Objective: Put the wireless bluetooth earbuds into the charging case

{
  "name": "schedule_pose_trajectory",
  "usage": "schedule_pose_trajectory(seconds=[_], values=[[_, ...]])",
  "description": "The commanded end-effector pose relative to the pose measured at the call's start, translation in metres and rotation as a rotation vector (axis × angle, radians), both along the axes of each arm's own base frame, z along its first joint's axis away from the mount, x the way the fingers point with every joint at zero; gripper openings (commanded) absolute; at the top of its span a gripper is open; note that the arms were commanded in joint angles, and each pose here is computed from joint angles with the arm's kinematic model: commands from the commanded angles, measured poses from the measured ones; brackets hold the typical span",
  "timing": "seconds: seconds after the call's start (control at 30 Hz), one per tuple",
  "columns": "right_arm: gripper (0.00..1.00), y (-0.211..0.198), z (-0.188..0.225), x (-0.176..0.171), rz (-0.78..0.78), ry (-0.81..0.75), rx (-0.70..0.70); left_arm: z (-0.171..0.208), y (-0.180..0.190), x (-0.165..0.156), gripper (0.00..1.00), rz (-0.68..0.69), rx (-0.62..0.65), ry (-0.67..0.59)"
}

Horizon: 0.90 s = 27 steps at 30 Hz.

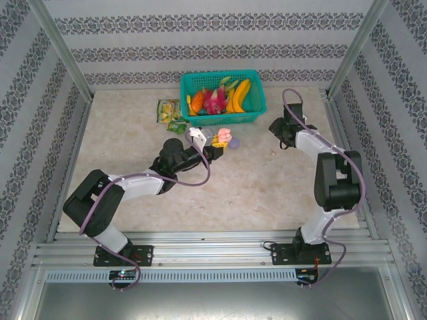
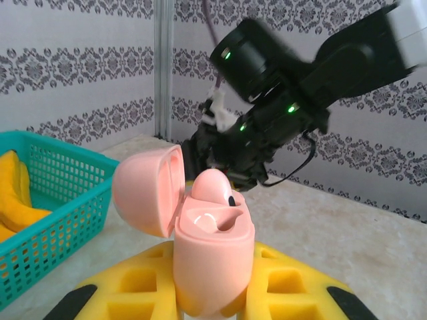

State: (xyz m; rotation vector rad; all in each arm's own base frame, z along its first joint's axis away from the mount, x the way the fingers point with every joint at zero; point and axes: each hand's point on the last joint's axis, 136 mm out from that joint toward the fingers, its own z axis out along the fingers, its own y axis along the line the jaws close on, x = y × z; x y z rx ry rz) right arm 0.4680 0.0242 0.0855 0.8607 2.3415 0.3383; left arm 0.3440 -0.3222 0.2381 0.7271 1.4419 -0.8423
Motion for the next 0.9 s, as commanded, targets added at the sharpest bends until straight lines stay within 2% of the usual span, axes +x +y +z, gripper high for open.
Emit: schedule_pose_trajectory(seconds=[0.0, 0.3, 0.87], values=[[0.55, 0.010, -0.018, 0.001, 0.056, 0.069, 0.040, 0.010, 0.008, 0.000, 0.00, 0.023, 0.000, -0.039], [0.55, 0.015, -0.050, -0.008, 0.056, 0.129, 0.077, 0.012, 0.010, 0.001, 0.00, 0.026, 0.002, -0.044], [0.55, 0.019, -0.062, -0.044, 0.062, 0.171, 0.054, 0.017, 0.009, 0.001, 0.00, 0.023, -0.014, -0.047]])
